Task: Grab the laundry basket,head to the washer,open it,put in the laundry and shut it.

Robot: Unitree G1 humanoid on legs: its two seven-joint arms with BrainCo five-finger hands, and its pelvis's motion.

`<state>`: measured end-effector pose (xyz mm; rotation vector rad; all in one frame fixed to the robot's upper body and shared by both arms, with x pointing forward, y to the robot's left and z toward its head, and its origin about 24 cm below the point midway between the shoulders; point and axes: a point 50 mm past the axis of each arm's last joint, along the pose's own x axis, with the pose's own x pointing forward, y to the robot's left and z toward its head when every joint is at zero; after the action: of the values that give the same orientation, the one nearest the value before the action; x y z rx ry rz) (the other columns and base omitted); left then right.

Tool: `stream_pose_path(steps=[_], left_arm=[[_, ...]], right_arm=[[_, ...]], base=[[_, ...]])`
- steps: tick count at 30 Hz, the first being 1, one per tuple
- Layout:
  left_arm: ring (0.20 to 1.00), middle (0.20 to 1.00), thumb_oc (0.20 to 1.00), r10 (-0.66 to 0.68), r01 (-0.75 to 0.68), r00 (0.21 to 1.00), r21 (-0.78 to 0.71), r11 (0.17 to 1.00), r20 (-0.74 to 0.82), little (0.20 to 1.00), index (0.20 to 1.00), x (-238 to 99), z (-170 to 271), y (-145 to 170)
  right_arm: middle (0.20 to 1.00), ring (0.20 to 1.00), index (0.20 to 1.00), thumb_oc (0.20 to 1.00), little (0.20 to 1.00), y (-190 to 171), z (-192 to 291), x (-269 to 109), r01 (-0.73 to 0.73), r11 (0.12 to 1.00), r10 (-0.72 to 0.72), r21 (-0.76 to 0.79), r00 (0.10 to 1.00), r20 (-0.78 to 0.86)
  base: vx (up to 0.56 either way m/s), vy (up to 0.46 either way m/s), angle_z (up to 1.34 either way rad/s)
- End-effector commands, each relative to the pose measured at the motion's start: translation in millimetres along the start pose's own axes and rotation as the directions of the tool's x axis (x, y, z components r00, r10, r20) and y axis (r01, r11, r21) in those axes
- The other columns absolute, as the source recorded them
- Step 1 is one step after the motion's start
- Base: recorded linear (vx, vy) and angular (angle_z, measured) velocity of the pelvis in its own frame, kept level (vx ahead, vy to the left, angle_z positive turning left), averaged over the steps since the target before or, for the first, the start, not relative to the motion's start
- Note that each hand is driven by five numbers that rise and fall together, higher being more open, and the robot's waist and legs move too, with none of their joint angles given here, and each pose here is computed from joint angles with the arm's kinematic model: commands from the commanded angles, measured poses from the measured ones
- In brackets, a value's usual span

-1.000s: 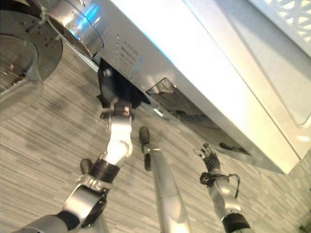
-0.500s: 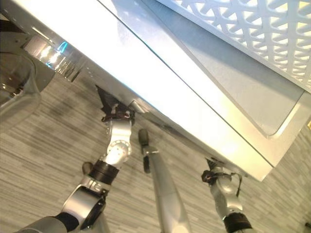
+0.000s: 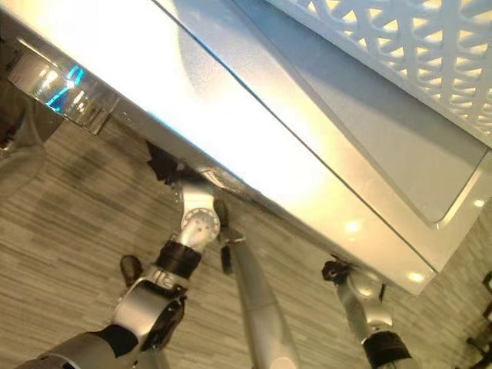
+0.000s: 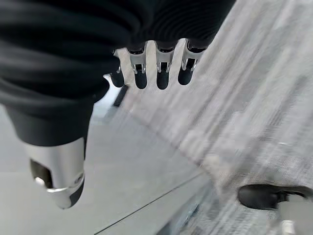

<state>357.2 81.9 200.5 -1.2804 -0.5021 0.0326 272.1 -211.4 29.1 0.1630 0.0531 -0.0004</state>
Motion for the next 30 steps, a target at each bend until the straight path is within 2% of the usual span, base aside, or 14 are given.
stream_pose_path(steps=[1, 8, 14, 15, 16, 17, 19, 22, 24, 25, 27, 28, 29, 30], left_arm=[[0.2, 0.2, 0.2, 0.002, 0.009, 0.991, -0.082, 0.997, 0.131, 0.2, 0.2, 69, 38, -78], [0.2, 0.2, 0.2, -0.121, 0.126, 0.978, -0.015, 0.992, 0.171, 0.2, 0.2, 86, 57, -128], [0.2, 0.2, 0.2, -0.286, 0.279, 0.956, 0.105, 0.954, 0.061, 0.2, 0.2, 75, 32, -154], [0.536, 0.536, 0.536, -0.286, 0.279, 0.956, 0.105, 0.954, 0.059, 0.536, 0.536, 75, 32, -154], [1.0, 1.0, 1.0, -0.297, 0.29, 0.954, 0.136, 0.947, 0.036, 1.0, 1.0, 74, 28, -151], [1.0, 1.0, 1.0, -0.322, 0.321, 0.946, 0.244, 0.915, -0.038, 1.0, 1.0, 72, 17, -140], [1.0, 1.0, 1.0, -0.325, 0.328, 0.944, 0.287, 0.9, -0.061, 1.0, 1.0, 72, 15, -135], [1.0, 1.0, 1.0, -0.331, 0.359, 0.933, 0.463, 0.81, -0.144, 1.0, 1.0, 72, 7, -116], [1.0, 1.0, 1.0, -0.327, 0.371, 0.925, 0.644, 0.669, -0.194, 1.0, 1.0, 76, 6, -105], [1.0, 1.0, 1.0, -0.332, 0.361, 0.917, 0.814, 0.455, -0.221, 1.0, 1.0, 84, 11, -101], [1.0, 1.0, 1.0, -0.306, 0.323, 0.916, 0.929, 0.182, -0.259, 1.0, 1.0, 92, 13, -98], [1.0, 1.0, 1.0, -0.318, 0.267, 0.901, 0.956, -0.124, -0.293, 1.0, 1.0, 98, 15, -105], [1.0, 1.0, 1.0, -0.316, 0.221, 0.901, 0.941, -0.258, -0.298, 1.0, 1.0, 101, 18, -105], [1.0, 1.0, 1.0, -0.32, 0.196, 0.897, 0.923, -0.332, -0.305, 1.0, 1.0, 101, 18, -106]], right_arm=[[1.0, 1.0, 1.0, 1.0, 1.0, -8, 10, -4, 0.013, 1.0, -0.012, -0.026, 0.999, 0.052], [1.0, 1.0, 1.0, 1.0, 1.0, -16, 12, -4, 0.02, 0.998, -0.018, -0.064, 0.999, 0.035], [1.0, 1.0, 1.0, 1.0, 1.0, -26, 14, -6, 0.021, 0.994, -0.02, -0.108, 1.0, 0.015], [1.0, 1.0, 1.0, 1.0, 1.0, -26, 14, -7, 0.022, 0.994, -0.021, -0.108, 1.0, 0.013], [1.0, 1.0, 1.0, 1.0, 1.0, -28, 15, -7, 0.023, 0.994, -0.022, -0.111, 1.0, 0.014], [1.0, 1.0, 1.0, 1.0, 1.0, -33, 17, -7, 0.036, 0.993, -0.034, -0.113, 0.999, 0.014], [1.0, 1.0, 1.0, 1.0, 1.0, -35, 18, -8, 0.043, 0.993, -0.042, -0.112, 0.999, 0.014], [1.0, 1.0, 1.0, 1.0, 1.0, -41, 20, -8, 0.057, 0.992, -0.056, -0.112, 0.998, 0.015], [1.0, 1.0, 1.0, 1.0, 1.0, -45, 22, -7, 0.066, 0.992, -0.064, -0.107, 0.998, 0.018], [1.0, 1.0, 1.0, 1.0, 1.0, -47, 27, -4, 0.064, 0.992, -0.061, -0.113, 0.998, 0.03], [1.0, 1.0, 1.0, 1.0, 1.0, -45, 33, 1, 0.052, 0.991, -0.046, -0.123, 0.998, 0.046], [1.0, 1.0, 1.0, 1.0, 1.0, -45, 38, 6, 0.051, 0.988, -0.043, -0.144, 0.997, 0.057], [1.0, 1.0, 1.0, 1.0, 1.0, -45, 39, 8, 0.049, 0.987, -0.04, -0.156, 0.998, 0.057], [1.0, 1.0, 1.0, 1.0, 1.0, -47, 41, 9, 0.052, 0.984, -0.042, -0.169, 0.997, 0.061]], base=[[0.03, -0.045, -0.12], [0.02, -0.036, -0.04], [0.0, -0.016, 0.01], [-0.01, 0.006, -0.22], [-0.02, 0.024, -0.19], [-0.03, 0.033, -0.07], [-0.02, 0.026, 0.12], [-0.03, 0.063, 0.17], [-0.03, 0.096, 0.07], [-0.03, 0.113, 0.05], [-0.02, 0.124, 0.02], [-0.01, 0.14, 0.05], [-0.01, 0.145, 0.07], [0.0, 0.067, 0.12]])
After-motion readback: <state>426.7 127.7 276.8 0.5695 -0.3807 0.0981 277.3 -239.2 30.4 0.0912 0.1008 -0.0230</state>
